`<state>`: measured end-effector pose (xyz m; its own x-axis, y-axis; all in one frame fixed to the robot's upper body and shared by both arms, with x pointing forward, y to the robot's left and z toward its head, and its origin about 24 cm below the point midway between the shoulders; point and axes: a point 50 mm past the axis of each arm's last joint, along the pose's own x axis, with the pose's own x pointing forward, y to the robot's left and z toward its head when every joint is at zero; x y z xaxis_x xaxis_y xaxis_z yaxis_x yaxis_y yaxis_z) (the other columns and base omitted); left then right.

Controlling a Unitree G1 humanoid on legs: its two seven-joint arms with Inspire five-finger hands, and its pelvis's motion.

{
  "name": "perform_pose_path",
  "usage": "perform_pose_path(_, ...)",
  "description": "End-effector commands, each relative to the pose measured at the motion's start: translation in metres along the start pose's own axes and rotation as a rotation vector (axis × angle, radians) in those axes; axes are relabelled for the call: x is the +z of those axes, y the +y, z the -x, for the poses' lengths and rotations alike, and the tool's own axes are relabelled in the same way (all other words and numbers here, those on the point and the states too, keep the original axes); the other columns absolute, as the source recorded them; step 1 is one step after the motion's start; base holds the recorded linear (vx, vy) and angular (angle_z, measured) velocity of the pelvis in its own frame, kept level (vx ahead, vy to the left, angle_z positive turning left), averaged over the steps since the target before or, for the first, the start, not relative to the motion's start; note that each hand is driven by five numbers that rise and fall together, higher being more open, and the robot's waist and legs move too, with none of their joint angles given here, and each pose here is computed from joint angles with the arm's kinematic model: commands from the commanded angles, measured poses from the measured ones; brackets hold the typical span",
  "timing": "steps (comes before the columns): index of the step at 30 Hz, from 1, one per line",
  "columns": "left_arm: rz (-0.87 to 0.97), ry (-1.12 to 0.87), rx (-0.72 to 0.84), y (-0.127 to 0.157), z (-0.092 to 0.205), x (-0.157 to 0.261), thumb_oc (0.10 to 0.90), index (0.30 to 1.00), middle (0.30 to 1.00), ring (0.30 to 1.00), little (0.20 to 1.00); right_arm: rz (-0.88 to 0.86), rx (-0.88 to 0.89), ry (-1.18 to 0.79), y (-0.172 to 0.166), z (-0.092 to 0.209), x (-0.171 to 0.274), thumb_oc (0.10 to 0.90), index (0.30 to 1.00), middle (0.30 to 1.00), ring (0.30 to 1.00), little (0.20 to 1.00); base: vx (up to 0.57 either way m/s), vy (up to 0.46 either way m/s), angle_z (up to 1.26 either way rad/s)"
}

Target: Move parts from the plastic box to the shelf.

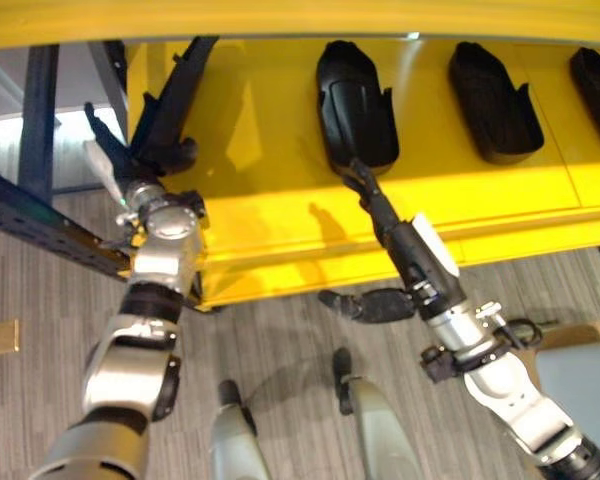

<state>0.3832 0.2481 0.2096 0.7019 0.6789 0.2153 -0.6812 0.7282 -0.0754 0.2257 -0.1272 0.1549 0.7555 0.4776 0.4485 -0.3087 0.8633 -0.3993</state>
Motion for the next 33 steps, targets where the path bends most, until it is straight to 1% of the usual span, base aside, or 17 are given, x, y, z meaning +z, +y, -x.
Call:
perform_pose_path(1,0.060,-0.111,-0.022,-0.006,-0.011,0.037,0.900,1.000,1.000,1.000,1.000,-0.003,-0.019,-0.288,-0.008,-0.011,0.051,0.900,1.000,1.000,1.000,1.000,0.00,0.000,0.00)
perform_pose_path(2,0.060,-0.111,-0.022,-0.006,-0.011,0.037,0.900,1.000,1.000,1.000,1.000,-0.003,-0.019,-0.288,-0.008,-0.011,0.051,0.900,1.000,1.000,1.000,1.000,0.00,0.000,0.00)
perform_pose_path(3,0.046,-0.121,-0.035,-0.010,-0.011,0.041,0.900,1.000,1.000,1.000,1.000,0.002,-0.019,-0.285,-0.009,-0.010,0.051,0.900,1.000,1.000,1.000,1.000,0.00,0.000,0.00)
perform_pose_path(4,0.057,-0.133,-0.072,-0.022,-0.007,0.048,0.900,1.000,1.000,1.000,1.000,0.011,-0.022,-0.282,-0.011,-0.010,0.051,0.900,1.000,1.000,1.000,1.000,0.00,0.000,0.00)
perform_pose_path(7,0.062,-0.149,-0.093,-0.030,-0.005,0.055,0.900,1.000,1.000,1.000,1.000,0.012,-0.021,-0.280,-0.012,-0.010,0.051,0.900,1.000,1.000,1.000,1.000,0.00,0.000,0.00)
perform_pose_path(8,0.073,-0.161,-0.119,-0.037,-0.002,0.060,0.900,1.000,1.000,1.000,1.000,0.011,-0.021,-0.275,-0.012,-0.010,0.050,0.900,1.000,1.000,1.000,1.000,0.00,0.000,0.00)
perform_pose_path(14,0.083,-0.188,-0.155,-0.050,0.005,0.069,0.900,1.000,1.000,1.000,1.000,0.010,-0.028,-0.278,-0.013,-0.009,0.050,0.900,1.000,1.000,1.000,1.000,0.00,0.000,0.00)
perform_pose_path(19,0.024,-0.257,-0.182,-0.054,0.011,0.073,0.900,1.000,1.000,1.000,1.000,0.024,-0.040,-0.281,-0.016,-0.008,0.051,0.900,1.000,1.000,1.000,1.000,0.00,0.000,0.00)
perform_pose_path(23,-0.009,-0.306,-0.177,-0.046,0.010,0.075,0.900,1.000,1.000,1.000,1.000,0.029,-0.047,-0.283,-0.018,-0.008,0.051,0.900,1.000,1.000,1.000,1.000,0.00,0.000,0.00)
perform_pose_path(25,-0.038,-0.362,-0.172,-0.039,0.010,0.079,0.900,1.000,1.000,1.000,1.000,0.025,-0.056,-0.283,-0.019,-0.008,0.051,0.900,1.000,1.000,1.000,1.000,0.00,0.000,0.00)
perform_pose_path(27,-0.089,-0.426,-0.162,-0.023,0.010,0.078,0.900,1.000,1.000,1.000,1.000,0.028,-0.067,-0.280,-0.021,-0.007,0.050,0.900,1.000,1.000,1.000,1.000,0.00,0.000,0.00)
perform_pose_path(28,-0.124,-0.467,-0.154,-0.010,0.010,0.075,0.900,1.000,1.000,1.000,1.000,0.026,-0.077,-0.275,-0.023,-0.006,0.049,0.900,1.000,1.000,1.000,1.000,0.00,0.000,0.00)
perform_pose_path(29,-0.125,-0.466,-0.154,-0.010,0.010,0.075,0.900,1.000,1.000,1.000,1.000,0.025,-0.076,-0.274,-0.023,-0.006,0.049,0.900,1.000,1.000,1.000,1.000,0.00,0.000,0.00)
perform_pose_path(33,-0.225,-0.532,-0.135,0.020,0.011,0.066,0.900,1.000,1.000,1.000,1.000,0.022,-0.095,-0.265,-0.026,-0.004,0.047,0.900,1.000,1.000,1.000,1.000,0.00,0.000,0.00)
